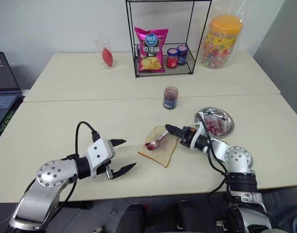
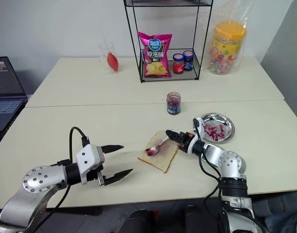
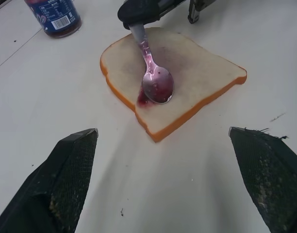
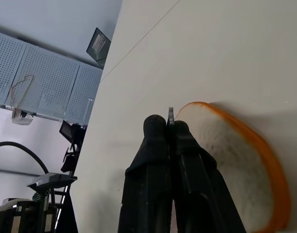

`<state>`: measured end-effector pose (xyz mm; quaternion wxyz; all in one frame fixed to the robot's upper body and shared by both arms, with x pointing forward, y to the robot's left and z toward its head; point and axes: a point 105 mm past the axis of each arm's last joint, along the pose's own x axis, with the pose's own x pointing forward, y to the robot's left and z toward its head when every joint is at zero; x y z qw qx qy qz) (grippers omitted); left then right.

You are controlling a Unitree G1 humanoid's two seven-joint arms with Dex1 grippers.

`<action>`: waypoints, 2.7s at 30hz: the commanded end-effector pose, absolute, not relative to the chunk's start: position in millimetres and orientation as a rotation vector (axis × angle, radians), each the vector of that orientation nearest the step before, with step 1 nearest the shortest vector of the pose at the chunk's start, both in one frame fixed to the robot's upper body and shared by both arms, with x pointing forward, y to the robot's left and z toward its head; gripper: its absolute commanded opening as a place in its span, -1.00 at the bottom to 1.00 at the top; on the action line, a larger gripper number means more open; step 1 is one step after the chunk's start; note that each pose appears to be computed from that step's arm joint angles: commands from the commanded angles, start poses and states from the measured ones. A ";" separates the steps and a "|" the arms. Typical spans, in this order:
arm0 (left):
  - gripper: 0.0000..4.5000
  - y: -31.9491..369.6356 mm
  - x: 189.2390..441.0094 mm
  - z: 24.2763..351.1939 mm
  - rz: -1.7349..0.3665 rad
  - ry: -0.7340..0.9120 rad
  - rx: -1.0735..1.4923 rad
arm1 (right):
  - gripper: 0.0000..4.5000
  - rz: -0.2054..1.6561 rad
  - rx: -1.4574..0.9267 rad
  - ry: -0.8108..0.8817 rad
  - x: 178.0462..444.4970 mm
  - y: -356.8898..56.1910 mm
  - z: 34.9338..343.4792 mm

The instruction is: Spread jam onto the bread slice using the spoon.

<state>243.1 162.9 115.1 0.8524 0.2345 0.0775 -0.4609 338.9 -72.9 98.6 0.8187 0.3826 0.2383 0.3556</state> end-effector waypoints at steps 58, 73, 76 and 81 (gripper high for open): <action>1.00 151.0 231.7 127.9 -1.039 0.119 0.481 | -0.97 0.851 0.697 0.334 321.5 -58.0 163.0; 1.00 152.1 229.7 124.4 -1.042 0.129 0.486 | -0.97 0.775 0.651 0.433 333.9 -71.1 117.4; 1.00 151.1 230.4 124.9 -1.042 0.125 0.484 | -0.97 0.756 0.643 0.436 332.2 -80.8 114.9; 1.00 146.4 234.8 129.7 -1.046 0.104 0.474 | -0.97 0.653 0.663 0.375 340.2 -115.7 122.8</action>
